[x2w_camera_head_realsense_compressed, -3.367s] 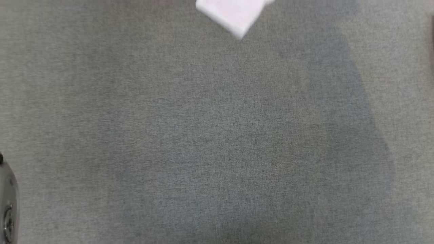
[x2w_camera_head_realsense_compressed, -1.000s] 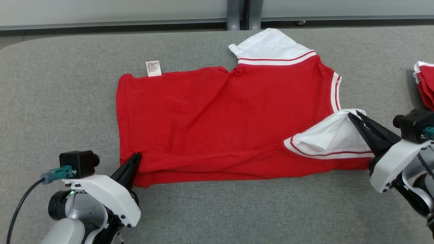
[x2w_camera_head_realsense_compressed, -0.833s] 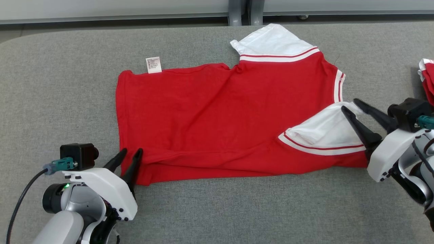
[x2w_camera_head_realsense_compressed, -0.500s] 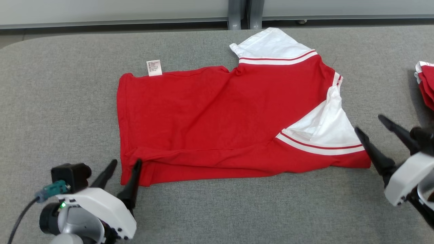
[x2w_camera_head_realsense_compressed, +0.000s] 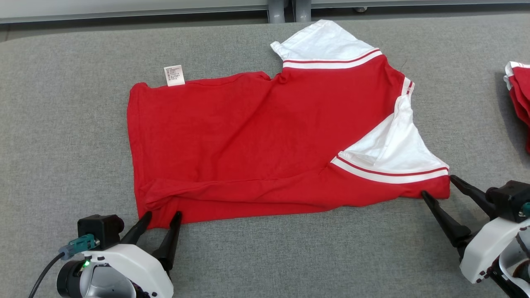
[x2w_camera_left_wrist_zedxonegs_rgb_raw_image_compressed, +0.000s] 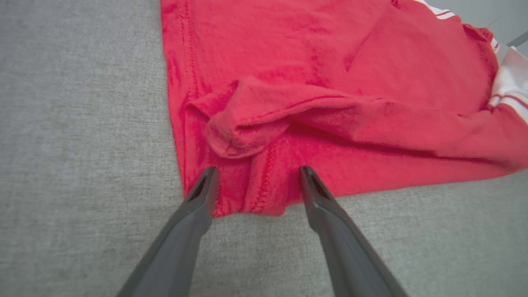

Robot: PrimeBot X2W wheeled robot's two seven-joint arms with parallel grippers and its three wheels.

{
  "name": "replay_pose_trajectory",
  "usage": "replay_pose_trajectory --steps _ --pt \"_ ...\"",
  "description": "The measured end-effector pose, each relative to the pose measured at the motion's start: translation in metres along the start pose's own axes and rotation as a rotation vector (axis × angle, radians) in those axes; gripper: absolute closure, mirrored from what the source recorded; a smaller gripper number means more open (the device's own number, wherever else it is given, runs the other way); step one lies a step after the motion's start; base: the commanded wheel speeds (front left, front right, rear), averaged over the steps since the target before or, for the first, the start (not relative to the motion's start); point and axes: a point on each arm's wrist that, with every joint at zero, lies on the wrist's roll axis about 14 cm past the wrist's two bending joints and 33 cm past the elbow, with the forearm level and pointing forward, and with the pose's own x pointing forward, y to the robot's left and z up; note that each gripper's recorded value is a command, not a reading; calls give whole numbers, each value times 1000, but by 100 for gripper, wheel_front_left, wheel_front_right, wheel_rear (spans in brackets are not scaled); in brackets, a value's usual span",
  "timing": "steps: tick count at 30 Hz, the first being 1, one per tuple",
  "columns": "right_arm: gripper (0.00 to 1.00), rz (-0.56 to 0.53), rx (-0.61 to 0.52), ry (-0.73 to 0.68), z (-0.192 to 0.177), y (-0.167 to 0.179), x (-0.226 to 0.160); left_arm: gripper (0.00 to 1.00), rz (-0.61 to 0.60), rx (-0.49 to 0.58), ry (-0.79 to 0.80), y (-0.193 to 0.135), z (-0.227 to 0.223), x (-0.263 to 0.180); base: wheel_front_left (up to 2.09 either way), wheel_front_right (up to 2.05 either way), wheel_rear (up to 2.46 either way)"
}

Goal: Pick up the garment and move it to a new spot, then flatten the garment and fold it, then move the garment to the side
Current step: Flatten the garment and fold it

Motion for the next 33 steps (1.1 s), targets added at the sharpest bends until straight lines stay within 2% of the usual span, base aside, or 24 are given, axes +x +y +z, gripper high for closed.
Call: replay_pose_trajectory --steps 9,19,28,29,30,31,32,33 --pt "0 7 0 16 2 3 11 0 6 0 14 4 -4 1 0 0 0" --pt "0 -16 13 64 -10 -2 6 0 -19 14 19 -3 -4 4 0 0 0" --pt "0 13 17 79 -11 8 12 0 -24 24 36 -3 -7 10 0 0 0" --pt "0 17 15 81 -11 9 13 5 -24 25 38 -3 -7 10 0 0 0" --pt "0 20 15 82 -11 10 14 22 -22 25 41 -2 -8 10 0 0 0" --pt "0 25 19 83 -11 11 14 52 -24 28 44 -2 -9 10 0 0 0" --pt "0 32 24 91 -12 12 15 69 -27 31 46 -1 -9 10 0 0 0" --pt "9 38 25 96 -13 14 15 100 -26 32 46 -1 -9 10 0 0 0"
